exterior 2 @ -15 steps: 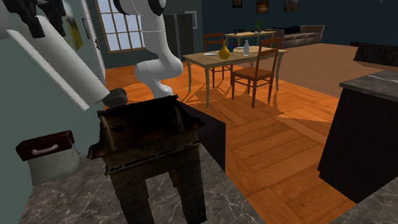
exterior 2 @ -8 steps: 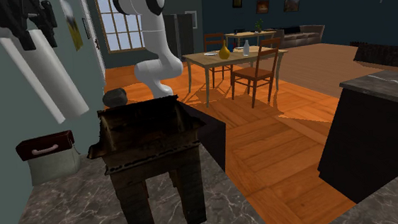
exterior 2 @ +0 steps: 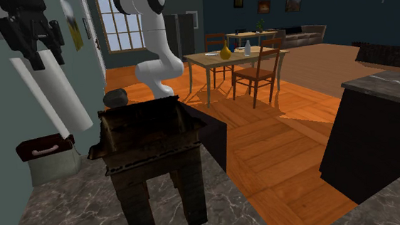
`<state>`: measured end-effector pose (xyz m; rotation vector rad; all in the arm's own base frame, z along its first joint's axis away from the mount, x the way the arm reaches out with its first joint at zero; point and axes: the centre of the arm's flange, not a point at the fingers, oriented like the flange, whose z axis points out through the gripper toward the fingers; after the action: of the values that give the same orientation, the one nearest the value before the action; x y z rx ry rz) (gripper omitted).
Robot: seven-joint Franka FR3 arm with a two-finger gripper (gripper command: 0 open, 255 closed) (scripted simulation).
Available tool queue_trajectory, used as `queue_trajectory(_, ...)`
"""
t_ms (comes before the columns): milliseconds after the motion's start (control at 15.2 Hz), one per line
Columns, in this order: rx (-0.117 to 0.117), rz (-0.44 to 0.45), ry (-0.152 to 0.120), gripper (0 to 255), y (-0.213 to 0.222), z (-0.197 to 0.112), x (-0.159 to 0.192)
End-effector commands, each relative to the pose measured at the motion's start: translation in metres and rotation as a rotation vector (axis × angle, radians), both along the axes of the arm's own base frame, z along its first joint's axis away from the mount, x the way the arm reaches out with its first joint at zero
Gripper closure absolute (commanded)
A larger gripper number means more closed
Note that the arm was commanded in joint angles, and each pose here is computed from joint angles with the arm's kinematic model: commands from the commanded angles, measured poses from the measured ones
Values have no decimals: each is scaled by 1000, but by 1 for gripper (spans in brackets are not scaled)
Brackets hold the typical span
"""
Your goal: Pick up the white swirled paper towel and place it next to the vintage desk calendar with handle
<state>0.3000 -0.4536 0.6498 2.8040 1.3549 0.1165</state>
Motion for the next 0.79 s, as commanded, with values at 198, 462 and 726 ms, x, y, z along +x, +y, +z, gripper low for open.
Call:
queue_trajectory(198, 0, 0, 0, 255, -1, -25, -1)
queue_trajectory(462, 0, 0, 0, 255, -1, -47, -1)
queue_trajectory(726, 0, 0, 0, 255, -1, -68, -1)
